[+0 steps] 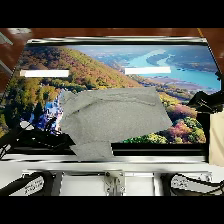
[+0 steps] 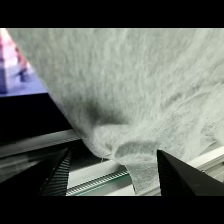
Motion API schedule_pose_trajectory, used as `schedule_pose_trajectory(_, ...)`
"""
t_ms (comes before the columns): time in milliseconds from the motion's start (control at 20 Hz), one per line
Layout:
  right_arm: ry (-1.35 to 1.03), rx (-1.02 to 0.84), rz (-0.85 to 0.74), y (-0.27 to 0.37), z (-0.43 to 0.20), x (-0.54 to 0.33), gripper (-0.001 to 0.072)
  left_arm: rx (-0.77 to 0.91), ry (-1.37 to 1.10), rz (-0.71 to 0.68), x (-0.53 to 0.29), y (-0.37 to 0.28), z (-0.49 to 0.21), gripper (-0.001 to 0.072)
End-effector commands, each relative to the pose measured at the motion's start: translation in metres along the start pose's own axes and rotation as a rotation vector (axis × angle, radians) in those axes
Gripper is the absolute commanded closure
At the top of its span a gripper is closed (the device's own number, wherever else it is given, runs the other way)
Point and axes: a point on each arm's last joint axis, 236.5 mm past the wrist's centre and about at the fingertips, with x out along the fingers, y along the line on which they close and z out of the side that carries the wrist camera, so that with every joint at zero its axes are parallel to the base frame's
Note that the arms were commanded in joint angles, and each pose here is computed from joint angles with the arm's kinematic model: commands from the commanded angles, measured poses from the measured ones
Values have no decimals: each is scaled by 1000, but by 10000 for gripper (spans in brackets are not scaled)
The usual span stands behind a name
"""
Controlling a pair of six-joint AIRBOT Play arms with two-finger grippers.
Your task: Fold the shirts.
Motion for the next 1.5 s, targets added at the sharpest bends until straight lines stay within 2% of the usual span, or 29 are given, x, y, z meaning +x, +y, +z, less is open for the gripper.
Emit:
schedule_pose_trajectory(0, -22, 0, -8, -2, 6, 1, 117, 4, 0, 0, 7, -1, 2, 125)
schedule_pose_trajectory(150, -22, 6, -8, -4, 8, 4, 115, 2, -8, -28, 20, -15, 7, 126)
schedule_pose_trajectory(200, -11, 16, -5, -6, 7, 8, 79, -10, 5, -21, 24, -15, 6, 189)
schedule_pose_trajectory(300, 23, 32, 2, -8, 4, 17, 80, -51, 35, -13, 31, -13, 1, 538)
schedule_pose_trajectory(350, 44, 37, 4, -11, 2, 23, 80, -76, 40, -12, 32, -12, 1, 670)
schedule_pose_trajectory(550, 218, 67, 23, -24, -30, 63, 80, -62, 74, -34, 25, -22, -6, 668)
schedule_pose_trajectory(900, 281, 176, 205, -8, -39, 134, 80, -16, 4, 18, 4, -25, -3, 669)
schedule_pose_trajectory(1300, 403, 174, 214, -10, -72, 164, 84, -31, -45, 34, -1, -24, 5, 668)
schedule_pose_trajectory(1350, 387, 164, 203, -9, -70, 169, 107, -39, -56, 35, -1, -23, 8, 669)
schedule_pose_trajectory(1450, 348, 155, 174, -4, -61, 179, 423, -63, -80, 38, -2, -23, 13, 669)
